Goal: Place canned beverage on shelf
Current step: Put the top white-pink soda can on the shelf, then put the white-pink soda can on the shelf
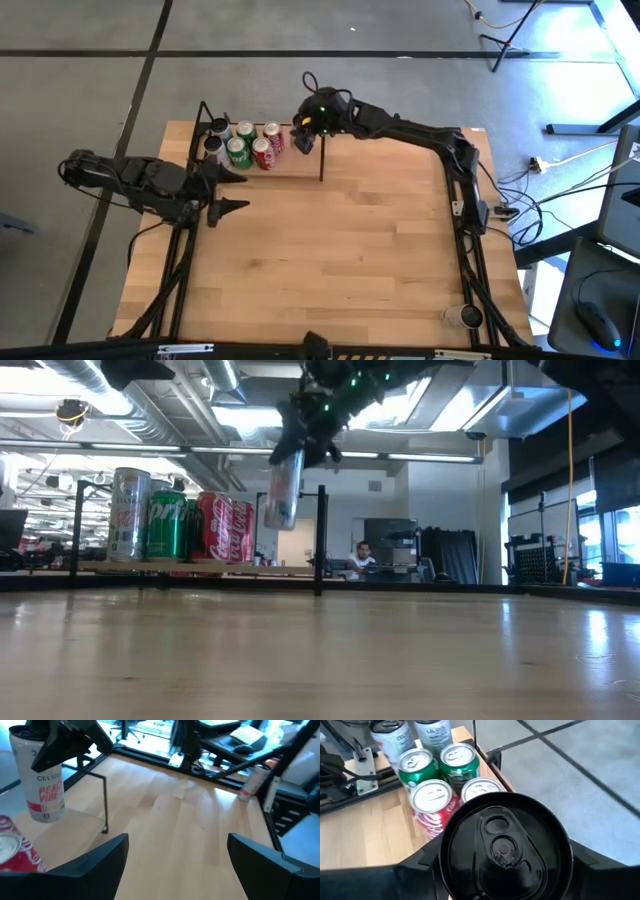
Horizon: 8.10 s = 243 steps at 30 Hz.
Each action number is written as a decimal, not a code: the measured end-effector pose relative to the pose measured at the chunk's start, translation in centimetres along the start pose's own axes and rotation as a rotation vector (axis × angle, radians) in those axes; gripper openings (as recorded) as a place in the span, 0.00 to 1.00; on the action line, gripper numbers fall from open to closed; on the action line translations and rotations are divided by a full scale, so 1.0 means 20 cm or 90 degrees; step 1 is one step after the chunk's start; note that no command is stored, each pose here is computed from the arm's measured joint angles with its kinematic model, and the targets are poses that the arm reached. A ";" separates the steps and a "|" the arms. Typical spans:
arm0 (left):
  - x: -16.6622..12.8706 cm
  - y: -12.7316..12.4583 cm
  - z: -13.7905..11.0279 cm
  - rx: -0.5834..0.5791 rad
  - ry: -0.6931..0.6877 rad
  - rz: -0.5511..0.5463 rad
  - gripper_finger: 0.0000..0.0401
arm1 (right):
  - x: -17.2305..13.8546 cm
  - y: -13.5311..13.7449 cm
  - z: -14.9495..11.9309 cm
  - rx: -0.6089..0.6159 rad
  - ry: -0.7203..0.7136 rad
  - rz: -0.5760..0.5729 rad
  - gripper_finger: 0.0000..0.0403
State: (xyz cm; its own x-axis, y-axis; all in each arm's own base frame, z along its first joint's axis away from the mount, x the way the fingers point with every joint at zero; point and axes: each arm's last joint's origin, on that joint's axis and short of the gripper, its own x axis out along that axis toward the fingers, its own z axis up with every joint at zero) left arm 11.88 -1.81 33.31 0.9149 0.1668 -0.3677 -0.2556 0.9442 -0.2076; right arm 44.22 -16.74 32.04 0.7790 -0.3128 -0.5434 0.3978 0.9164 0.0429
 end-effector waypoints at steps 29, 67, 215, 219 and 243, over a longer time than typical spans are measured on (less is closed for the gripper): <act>0.01 0.00 0.00 -0.027 -0.015 0.042 0.81 | 0.28 -0.05 -0.15 -0.025 0.029 0.012 0.79; 0.30 -0.21 0.01 -0.042 0.028 -0.097 0.81 | -1.28 1.07 -0.44 -0.066 0.336 0.060 0.90; 0.18 -0.20 -0.14 -0.026 0.167 -0.029 0.80 | -0.22 0.79 -0.42 -0.157 0.470 0.145 0.55; 0.18 -0.20 -0.14 -0.030 0.165 -0.029 0.80 | -0.21 0.81 -0.47 -0.166 0.505 0.147 0.55; 0.18 -0.20 -0.14 -0.029 0.163 -0.032 0.80 | -0.18 0.85 -0.47 -0.164 0.481 0.166 0.96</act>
State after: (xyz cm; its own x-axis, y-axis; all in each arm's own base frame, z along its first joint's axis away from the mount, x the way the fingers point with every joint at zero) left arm 15.36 -5.77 30.34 0.8193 0.0375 -0.5722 -0.2309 0.9350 -0.2693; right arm 43.56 2.23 26.89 0.2595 0.0840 -0.9621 0.0562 0.9932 0.1018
